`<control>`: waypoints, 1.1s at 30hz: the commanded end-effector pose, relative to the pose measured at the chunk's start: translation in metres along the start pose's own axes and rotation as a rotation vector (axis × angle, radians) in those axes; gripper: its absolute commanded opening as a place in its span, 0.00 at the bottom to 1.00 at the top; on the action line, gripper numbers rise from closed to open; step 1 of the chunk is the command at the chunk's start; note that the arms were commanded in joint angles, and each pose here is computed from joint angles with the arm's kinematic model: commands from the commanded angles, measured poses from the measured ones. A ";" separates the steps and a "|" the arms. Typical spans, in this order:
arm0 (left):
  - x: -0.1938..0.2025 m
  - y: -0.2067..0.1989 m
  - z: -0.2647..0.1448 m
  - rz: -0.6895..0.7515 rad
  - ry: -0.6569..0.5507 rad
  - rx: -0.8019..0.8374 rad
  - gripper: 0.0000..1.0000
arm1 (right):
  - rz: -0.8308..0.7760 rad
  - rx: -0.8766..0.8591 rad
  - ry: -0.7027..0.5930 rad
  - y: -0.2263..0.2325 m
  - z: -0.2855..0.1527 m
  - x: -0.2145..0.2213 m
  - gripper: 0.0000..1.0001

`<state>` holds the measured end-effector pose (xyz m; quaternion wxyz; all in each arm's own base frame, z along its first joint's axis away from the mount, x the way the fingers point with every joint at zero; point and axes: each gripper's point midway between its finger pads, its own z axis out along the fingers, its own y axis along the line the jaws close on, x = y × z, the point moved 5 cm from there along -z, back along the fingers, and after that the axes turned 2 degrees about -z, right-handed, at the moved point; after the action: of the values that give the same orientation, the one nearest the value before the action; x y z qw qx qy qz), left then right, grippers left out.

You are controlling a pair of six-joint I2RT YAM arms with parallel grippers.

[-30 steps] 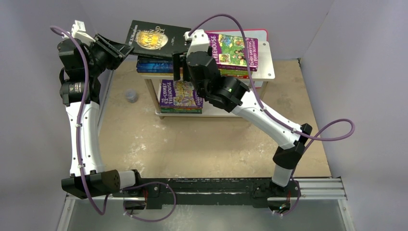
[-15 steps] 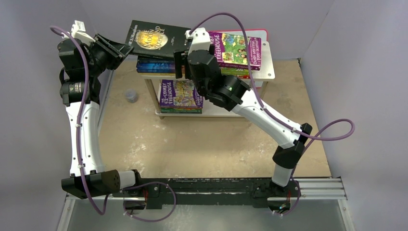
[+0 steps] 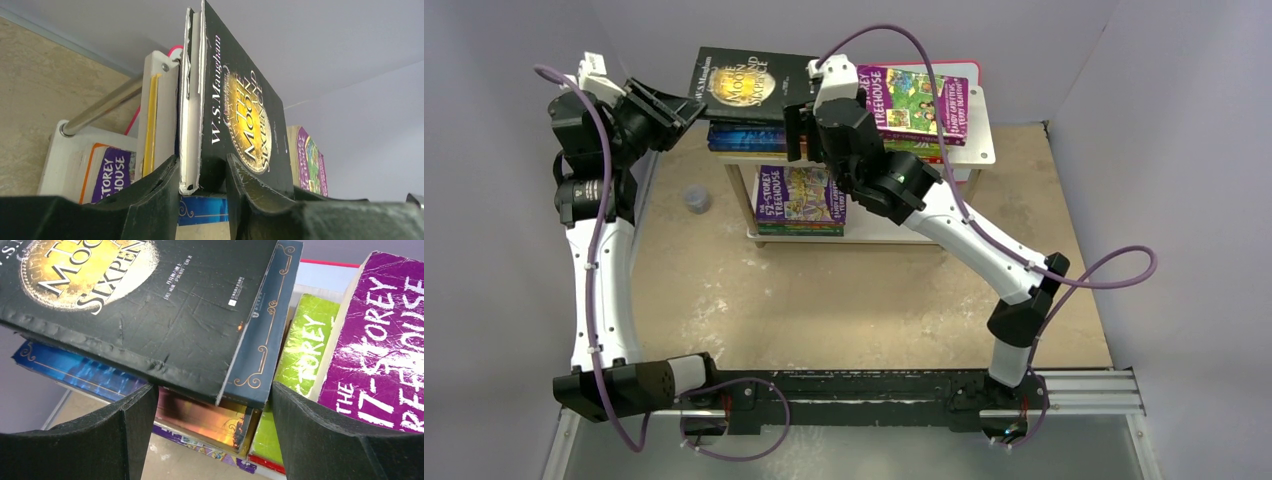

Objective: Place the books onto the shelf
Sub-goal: Place the book on the shelf.

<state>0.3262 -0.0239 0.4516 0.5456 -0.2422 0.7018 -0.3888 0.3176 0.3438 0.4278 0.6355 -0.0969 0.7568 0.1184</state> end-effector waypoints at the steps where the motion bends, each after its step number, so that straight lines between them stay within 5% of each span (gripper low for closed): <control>1: 0.008 -0.020 -0.012 0.045 0.039 0.142 0.37 | 0.077 -0.081 -0.060 0.007 0.000 -0.023 0.83; 8: 0.017 -0.022 -0.019 0.064 0.079 0.180 0.45 | 0.115 -0.178 -0.077 0.014 -0.009 -0.029 0.83; 33: 0.021 -0.027 -0.027 0.073 0.092 0.199 0.40 | 0.199 -0.399 -0.122 0.023 -0.042 -0.042 0.80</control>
<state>0.3103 -0.0361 0.4382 0.5212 -0.2027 0.7136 -0.4219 0.3057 0.3459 0.4302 0.6146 -0.1325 0.7420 0.2327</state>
